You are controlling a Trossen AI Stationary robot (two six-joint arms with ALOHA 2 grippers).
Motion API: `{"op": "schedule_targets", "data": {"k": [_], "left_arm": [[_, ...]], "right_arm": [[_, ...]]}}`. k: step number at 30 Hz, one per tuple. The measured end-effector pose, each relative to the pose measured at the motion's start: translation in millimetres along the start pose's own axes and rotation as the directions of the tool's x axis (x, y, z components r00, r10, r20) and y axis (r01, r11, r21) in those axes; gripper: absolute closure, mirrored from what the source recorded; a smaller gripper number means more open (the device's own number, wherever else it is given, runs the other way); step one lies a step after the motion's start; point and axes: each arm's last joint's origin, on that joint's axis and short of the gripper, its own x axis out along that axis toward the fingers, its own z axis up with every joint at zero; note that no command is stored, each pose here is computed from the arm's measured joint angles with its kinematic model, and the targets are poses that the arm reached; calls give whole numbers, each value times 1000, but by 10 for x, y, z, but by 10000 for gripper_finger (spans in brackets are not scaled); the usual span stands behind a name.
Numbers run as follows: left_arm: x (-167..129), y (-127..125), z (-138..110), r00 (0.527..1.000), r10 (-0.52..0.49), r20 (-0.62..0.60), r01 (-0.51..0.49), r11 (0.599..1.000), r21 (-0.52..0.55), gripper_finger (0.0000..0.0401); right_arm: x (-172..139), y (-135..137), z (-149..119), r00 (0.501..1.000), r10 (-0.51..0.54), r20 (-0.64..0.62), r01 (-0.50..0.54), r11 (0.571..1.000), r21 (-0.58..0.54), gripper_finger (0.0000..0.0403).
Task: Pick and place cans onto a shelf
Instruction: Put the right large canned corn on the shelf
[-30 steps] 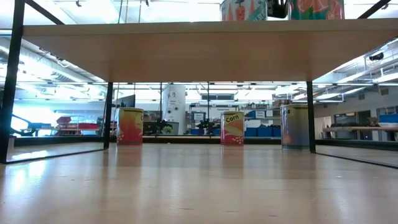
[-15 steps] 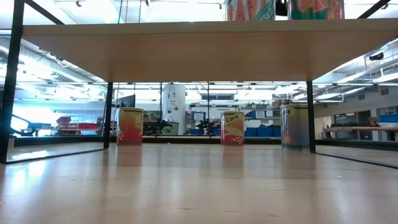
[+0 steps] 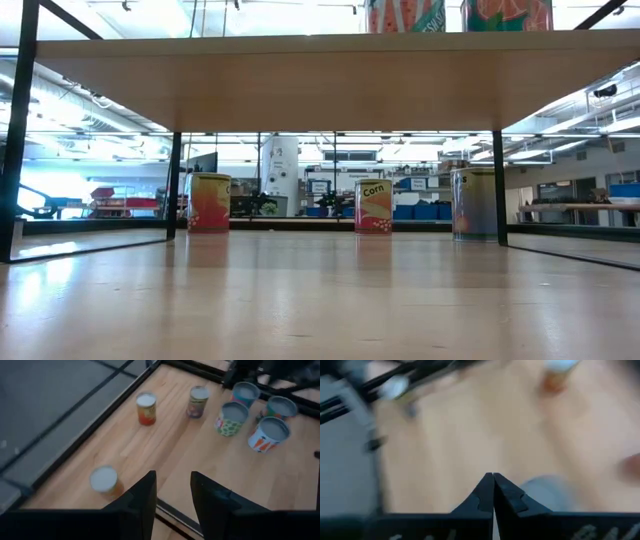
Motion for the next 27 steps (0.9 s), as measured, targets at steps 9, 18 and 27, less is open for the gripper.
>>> {"op": "schedule_targets", "data": {"k": [9, 18, 27], "left_arm": [[346, 55, -408, 990, 108, -93, -129, 954, -272, 244], [435, 245, -458, 969, 212, -126, -246, 858, -451, 143], [427, 393, -413, 955, 277, -110, -296, 843, -449, 107]], "right_arm": [[227, -1009, 327, 954, -295, -61, 279, 943, -183, 268], [797, -2010, 246, 978, -99, -182, 39, 951, -308, 75], [1153, -2566, -52, 975, -123, -183, 47, 926, -374, 21]]}}
